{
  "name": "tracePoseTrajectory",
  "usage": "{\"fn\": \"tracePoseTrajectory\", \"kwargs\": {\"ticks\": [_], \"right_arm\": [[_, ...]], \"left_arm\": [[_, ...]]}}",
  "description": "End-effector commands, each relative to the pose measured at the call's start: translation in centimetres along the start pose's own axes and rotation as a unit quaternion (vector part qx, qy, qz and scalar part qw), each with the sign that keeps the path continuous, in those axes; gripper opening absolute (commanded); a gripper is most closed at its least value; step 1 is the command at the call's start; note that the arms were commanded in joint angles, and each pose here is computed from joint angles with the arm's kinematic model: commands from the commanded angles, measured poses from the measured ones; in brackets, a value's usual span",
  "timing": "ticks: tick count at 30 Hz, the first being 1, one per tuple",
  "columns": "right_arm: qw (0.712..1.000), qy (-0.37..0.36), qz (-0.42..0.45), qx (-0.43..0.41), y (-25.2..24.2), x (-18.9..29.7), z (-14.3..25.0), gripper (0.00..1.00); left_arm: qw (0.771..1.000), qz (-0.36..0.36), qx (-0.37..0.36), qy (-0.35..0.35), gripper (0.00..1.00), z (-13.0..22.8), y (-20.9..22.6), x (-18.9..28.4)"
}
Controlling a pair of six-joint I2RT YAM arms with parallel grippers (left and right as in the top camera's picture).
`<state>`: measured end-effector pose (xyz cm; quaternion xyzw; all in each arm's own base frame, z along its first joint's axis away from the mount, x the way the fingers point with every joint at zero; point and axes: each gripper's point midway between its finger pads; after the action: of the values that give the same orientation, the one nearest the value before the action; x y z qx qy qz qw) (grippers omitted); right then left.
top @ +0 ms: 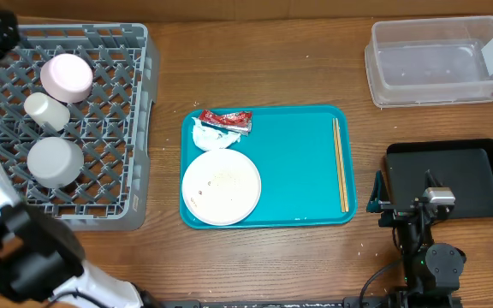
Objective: Sort waste into correct bins and load items into the dishwasher
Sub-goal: 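Lower the small pink bowl into the rack's back corner, then release the pink bowl and swing the left gripper over the tray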
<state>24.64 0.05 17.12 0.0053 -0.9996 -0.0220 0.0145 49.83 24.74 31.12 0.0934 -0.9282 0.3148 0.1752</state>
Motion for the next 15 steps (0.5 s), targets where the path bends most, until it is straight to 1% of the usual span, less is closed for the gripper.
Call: {"fn": "tracePoseTrajectory", "kwargs": {"ticks": [1,4,5,6,7,8,9,11,12,14,15], "right_arm": [[1.000,-0.002,0.006,0.000,-0.3,0.0,0.2,1.00],[1.000,-0.002,0.006,0.000,-0.3,0.0,0.2,1.00],[1.000,-0.002,0.006,0.000,-0.3,0.0,0.2,1.00],[1.000,-0.002,0.006,0.000,-0.3,0.0,0.2,1.00],[1.000,-0.002,0.006,0.000,-0.3,0.0,0.2,1.00],[1.000,-0.002,0.006,0.000,-0.3,0.0,0.2,0.99],[1.000,-0.002,0.006,0.000,-0.3,0.0,0.2,1.00],[1.000,-0.002,0.006,0.000,-0.3,0.0,0.2,1.00],[1.000,-0.002,0.006,0.000,-0.3,0.0,0.2,1.00],[1.000,-0.002,0.006,0.000,-0.3,0.0,0.2,0.99],[1.000,-0.002,0.006,0.000,-0.3,0.0,0.2,1.00]], "left_arm": [[0.988,-0.107,-0.110,-0.028,1.00,-0.9,1.0,1.0],[0.993,-0.060,-0.103,0.022,1.00,1.8,-0.7,0.1],[0.993,-0.050,-0.102,0.033,0.91,2.5,-1.1,-0.4],[0.993,-0.043,-0.102,0.040,0.67,3.1,-1.5,-0.9],[0.993,-0.039,-0.103,0.049,0.54,3.8,-1.8,-1.5],[0.992,-0.037,-0.103,0.057,0.44,4.4,-2.0,-1.9],[0.992,-0.039,-0.104,0.068,0.30,5.3,-2.1,-2.5],[0.989,-0.060,-0.109,0.082,0.10,6.8,-2.1,-3.6],[0.987,-0.076,-0.112,0.088,0.04,7.4,-1.7,-4.1],[0.978,-0.124,-0.137,0.096,0.04,8.6,-0.7,-4.9],[0.969,-0.161,-0.162,0.099,0.04,9.1,0.1,-5.3]]}}
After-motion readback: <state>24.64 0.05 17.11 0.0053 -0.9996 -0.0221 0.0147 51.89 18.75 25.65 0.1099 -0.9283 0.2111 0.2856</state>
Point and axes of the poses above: each gripper's point midway between its finger pads, its own x axis back along the fingers, its own y axis along the line the jaws close on, z = x × y, and after that the axes turned 3 degrees about x, right-handed
